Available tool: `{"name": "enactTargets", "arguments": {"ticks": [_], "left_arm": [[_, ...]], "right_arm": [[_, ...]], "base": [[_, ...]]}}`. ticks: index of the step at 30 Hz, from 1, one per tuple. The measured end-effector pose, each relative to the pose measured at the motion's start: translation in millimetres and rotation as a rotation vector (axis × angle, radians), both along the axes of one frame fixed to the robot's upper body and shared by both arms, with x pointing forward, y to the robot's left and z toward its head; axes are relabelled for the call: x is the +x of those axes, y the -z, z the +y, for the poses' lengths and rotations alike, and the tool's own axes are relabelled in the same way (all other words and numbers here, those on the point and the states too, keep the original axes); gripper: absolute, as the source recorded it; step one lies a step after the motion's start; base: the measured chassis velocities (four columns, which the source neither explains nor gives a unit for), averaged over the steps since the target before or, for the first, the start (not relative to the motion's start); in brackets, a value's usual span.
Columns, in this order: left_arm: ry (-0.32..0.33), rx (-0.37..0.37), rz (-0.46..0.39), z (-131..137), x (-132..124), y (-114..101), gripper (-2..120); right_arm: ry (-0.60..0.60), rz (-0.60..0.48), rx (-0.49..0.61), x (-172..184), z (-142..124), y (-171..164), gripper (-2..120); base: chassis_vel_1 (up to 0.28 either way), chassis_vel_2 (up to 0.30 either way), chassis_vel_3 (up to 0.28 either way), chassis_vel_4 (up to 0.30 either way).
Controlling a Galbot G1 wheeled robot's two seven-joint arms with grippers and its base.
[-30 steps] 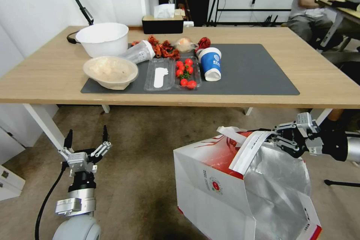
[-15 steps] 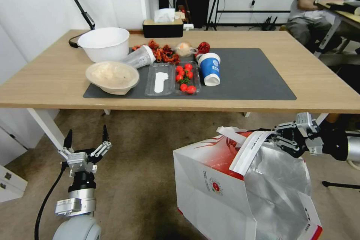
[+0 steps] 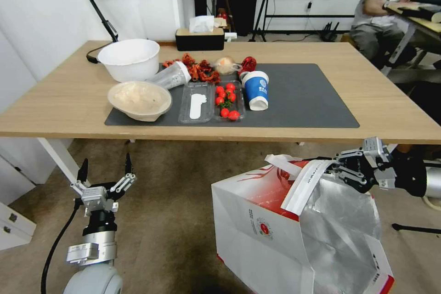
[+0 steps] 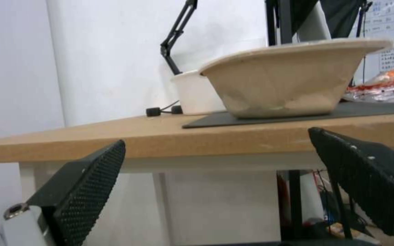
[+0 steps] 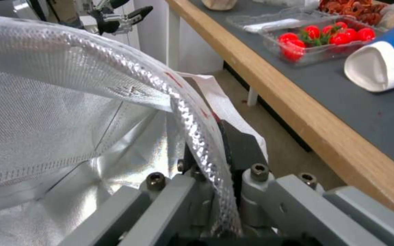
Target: Pick up the food delivery bag from the floor and place it on the table.
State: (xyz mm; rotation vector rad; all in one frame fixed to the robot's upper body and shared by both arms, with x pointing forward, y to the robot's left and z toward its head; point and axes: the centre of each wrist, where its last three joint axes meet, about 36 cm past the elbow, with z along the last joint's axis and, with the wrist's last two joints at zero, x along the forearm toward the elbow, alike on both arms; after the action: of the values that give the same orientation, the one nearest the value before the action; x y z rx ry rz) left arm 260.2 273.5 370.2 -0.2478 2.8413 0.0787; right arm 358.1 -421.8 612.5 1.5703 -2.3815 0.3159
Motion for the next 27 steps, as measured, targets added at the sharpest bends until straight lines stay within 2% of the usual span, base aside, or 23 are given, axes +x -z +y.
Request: {"name": "enactTargets", "arguments": {"ticks": [27], "left_arm": [[0.001, -0.003, 0.000, 0.3, 1.4, 0.3, 100]], "right_arm": [[0.007, -0.003, 0.002, 1.4, -3.0, -0.5, 0]], "base": [[0.000, 0.000, 0.000, 0.000]]}}
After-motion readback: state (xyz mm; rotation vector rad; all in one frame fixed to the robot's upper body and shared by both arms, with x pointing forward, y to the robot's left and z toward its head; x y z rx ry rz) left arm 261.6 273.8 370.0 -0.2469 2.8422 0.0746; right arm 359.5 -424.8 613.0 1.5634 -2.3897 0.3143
